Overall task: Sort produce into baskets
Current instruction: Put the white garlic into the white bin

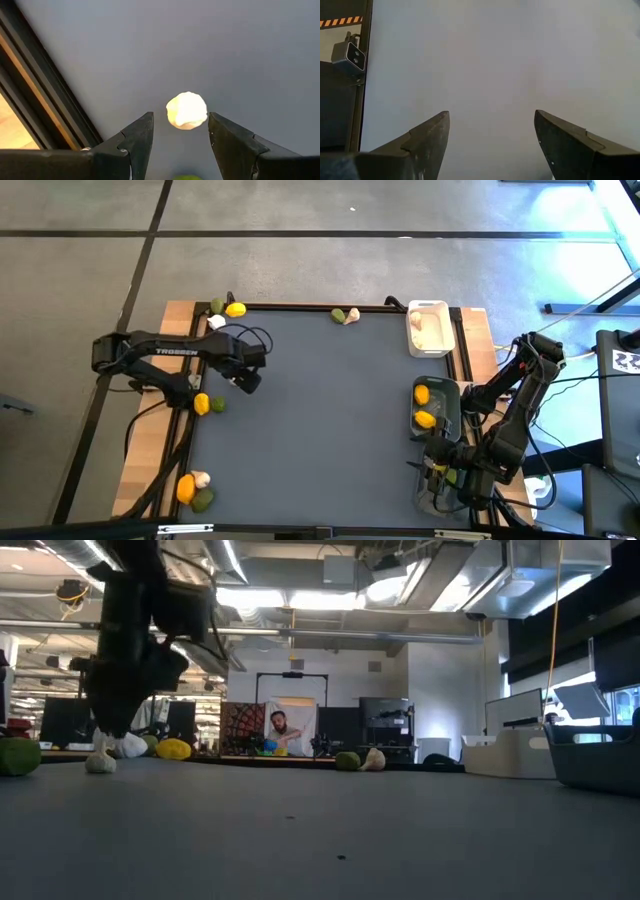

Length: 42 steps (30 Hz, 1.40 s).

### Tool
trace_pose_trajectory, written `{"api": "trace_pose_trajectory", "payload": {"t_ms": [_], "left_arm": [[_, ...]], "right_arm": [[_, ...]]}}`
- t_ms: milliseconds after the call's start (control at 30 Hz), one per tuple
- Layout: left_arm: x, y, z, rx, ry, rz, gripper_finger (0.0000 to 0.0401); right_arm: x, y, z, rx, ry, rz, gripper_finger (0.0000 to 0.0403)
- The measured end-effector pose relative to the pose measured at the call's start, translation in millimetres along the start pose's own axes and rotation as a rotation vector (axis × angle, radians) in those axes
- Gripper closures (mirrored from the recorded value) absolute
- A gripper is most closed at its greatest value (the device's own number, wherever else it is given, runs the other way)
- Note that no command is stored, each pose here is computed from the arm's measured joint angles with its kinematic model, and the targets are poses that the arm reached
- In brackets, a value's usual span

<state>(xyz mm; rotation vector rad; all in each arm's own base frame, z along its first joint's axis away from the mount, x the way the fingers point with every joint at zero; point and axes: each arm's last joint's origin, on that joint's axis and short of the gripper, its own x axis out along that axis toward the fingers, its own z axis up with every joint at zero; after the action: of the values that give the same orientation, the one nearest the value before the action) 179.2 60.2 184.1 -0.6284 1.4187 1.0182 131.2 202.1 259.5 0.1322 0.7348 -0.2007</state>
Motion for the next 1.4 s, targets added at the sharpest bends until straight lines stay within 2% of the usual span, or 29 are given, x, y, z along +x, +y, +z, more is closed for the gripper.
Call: {"api": "trace_pose_trajectory", "payload": {"t_ms": [200, 533, 667, 1133, 1400], "left_arm": [[14, 3, -5, -0.007, 0.029, 0.004, 0.0219], [26, 1, -9, 0.083, 0.029, -0.049, 0.0222], [26, 1, -8, 0.084, 0.025, -0.053, 0.0248], [25, 1, -9, 0.136, 0.030, -0.056, 0.0384], [25, -2, -9, 0.152, 0.008, -0.062, 0.0395]], "right_arm": [[0, 0, 0, -0.001, 0.000, 0.000, 0.0111], [0, 0, 0, -0.001, -0.009, -0.004, 0.0111], [0, 0, 0, -0.001, -0.015, -0.007, 0.0111], [0, 0, 0, -0.003, -0.015, -0.008, 0.0111], [0, 0, 0, -0.002, 0.009, 0.002, 0.0111]]}}
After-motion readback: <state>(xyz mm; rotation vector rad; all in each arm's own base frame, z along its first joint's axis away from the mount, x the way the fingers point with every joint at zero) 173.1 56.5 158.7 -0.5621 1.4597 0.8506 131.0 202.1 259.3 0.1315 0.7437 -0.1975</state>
